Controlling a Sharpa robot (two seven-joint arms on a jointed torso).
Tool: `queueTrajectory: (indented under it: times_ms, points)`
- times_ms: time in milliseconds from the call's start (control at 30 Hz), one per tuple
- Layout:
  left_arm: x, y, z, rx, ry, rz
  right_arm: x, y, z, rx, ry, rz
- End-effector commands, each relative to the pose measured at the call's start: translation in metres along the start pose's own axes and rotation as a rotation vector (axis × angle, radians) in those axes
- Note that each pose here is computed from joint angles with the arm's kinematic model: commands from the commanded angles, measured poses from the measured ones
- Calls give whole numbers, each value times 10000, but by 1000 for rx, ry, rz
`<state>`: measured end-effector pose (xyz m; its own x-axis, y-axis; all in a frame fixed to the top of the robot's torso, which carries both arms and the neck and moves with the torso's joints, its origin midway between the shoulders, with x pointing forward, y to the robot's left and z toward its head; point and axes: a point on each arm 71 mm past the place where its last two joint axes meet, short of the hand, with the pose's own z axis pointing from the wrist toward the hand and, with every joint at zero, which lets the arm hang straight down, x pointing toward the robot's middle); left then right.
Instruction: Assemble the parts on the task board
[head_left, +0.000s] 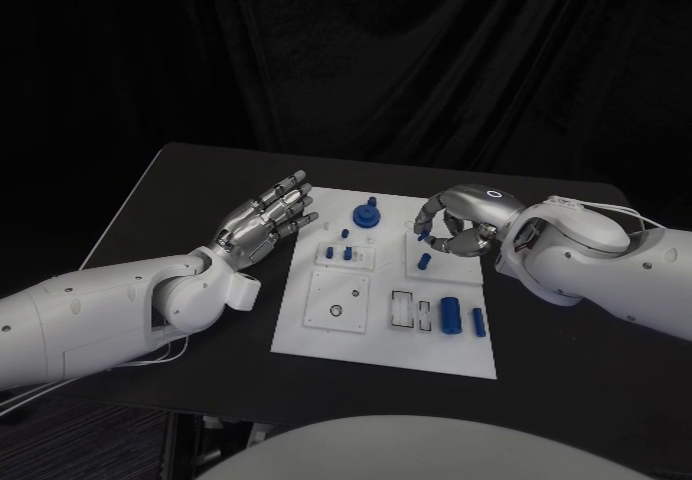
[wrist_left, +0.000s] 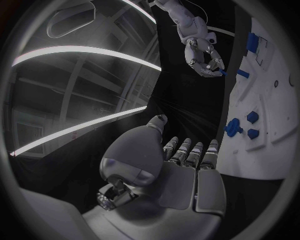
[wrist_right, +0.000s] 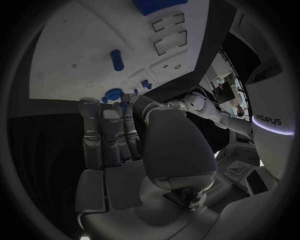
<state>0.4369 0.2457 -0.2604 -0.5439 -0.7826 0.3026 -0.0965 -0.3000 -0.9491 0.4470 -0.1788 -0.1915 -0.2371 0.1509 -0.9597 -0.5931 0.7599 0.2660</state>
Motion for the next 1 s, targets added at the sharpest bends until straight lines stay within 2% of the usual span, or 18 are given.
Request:
queueTrajectory:
  times_ms: [33,167,500,1000]
  points:
    - [22,-55,-3,88,13,-4,15,118,23,-17,10,-58]
    - [34,-49,4,86,14,-4,74,320,97,-70,29,-85]
    - [65,-36,25,84,21,-8,255,585,229,-138,57,-102]
    - [72,-29,37,84,23,-9,596,688,361,-150,99,-92]
